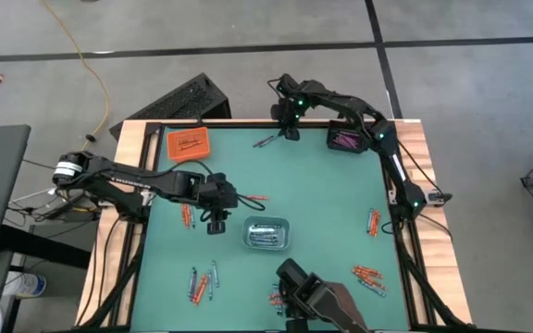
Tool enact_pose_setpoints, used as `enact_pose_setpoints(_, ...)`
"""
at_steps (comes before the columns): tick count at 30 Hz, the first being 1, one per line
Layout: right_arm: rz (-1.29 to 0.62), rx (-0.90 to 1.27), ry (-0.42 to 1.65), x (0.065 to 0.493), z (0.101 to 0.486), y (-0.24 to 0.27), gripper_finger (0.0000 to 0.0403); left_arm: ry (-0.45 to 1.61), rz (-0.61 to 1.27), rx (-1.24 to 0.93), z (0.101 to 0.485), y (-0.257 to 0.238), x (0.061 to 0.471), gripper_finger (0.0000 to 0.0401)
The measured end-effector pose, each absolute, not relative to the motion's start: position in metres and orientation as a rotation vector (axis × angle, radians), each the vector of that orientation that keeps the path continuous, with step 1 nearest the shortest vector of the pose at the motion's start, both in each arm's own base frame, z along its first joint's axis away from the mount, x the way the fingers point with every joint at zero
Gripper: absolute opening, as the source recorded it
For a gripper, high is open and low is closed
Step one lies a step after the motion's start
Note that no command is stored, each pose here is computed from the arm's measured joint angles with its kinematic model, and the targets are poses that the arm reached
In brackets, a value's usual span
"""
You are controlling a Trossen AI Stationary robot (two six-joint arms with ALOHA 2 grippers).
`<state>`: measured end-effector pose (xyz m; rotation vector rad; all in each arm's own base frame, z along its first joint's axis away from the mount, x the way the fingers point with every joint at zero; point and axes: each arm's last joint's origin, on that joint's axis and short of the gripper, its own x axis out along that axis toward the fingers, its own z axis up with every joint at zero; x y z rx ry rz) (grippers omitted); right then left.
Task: Sort crayons
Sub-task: Put the light blue crayon into the blue bin
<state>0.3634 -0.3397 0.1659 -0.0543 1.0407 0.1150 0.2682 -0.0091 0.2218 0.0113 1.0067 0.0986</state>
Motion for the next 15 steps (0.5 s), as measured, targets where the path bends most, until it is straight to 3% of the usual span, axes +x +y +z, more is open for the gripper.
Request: enact_pose_setpoints(15, 0.137, -0.067, 1.032, 0.3664, 0.1622, -0.3388, 0.0177, 0.972, 0.097, 0.01, 0.2236, -0.0092, 0.2711, 0.0132)
